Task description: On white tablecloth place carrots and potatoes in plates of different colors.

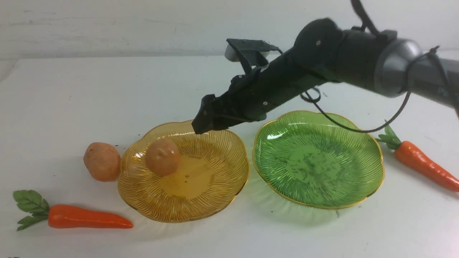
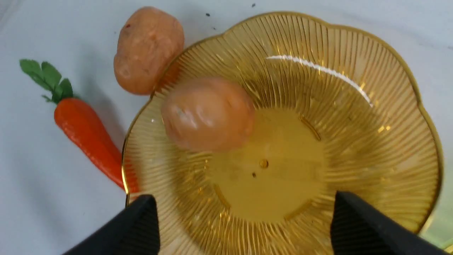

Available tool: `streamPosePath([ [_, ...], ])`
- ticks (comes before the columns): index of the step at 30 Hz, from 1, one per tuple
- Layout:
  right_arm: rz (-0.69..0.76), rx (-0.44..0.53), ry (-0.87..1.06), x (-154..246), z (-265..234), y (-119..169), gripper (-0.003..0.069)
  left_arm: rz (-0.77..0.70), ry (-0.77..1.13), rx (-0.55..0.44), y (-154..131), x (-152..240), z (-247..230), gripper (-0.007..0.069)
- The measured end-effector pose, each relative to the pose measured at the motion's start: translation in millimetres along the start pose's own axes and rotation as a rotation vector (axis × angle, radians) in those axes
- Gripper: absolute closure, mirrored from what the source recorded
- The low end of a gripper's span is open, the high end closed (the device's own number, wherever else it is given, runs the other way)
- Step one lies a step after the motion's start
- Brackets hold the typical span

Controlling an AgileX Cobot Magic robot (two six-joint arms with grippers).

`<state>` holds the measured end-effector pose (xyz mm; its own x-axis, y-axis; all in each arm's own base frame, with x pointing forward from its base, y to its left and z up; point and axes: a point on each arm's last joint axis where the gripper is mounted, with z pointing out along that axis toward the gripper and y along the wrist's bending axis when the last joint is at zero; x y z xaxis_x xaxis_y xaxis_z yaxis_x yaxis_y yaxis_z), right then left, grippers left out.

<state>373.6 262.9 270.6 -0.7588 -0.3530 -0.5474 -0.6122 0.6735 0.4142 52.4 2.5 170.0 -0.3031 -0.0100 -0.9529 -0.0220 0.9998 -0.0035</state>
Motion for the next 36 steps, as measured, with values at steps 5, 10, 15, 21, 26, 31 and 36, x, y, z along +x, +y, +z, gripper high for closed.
streamPosePath([
  [5,0.017,0.144,0.064,-21,-58,-21,0.0315,0.000,0.001,-0.001,0,0,0,0.0629],
  [10,0.072,0.389,-0.016,-26,-125,-45,0.0578,0.000,0.001,-0.001,0,0,0,0.0629],
  [15,0.097,0.611,-0.045,6,-198,-54,0.0668,0.001,0.001,-0.001,0,0,0,0.0629],
  [21,0.317,0.796,0.114,93,-236,-109,0.0673,0.001,0.001,-0.001,0,0,0,0.0629],
  [26,0.551,0.808,0.246,142,-223,-155,0.0659,0.001,0.001,-0.001,0,0,0,0.0629],
  [31,0.555,0.762,0.299,148,-194,-186,0.0517,0.001,0.001,-0.001,0,0,0,0.0629],
  [36,0.479,0.751,0.321,151,-169,-211,0.0298,0.001,0.001,-0.001,0,0,0,0.0629],
])
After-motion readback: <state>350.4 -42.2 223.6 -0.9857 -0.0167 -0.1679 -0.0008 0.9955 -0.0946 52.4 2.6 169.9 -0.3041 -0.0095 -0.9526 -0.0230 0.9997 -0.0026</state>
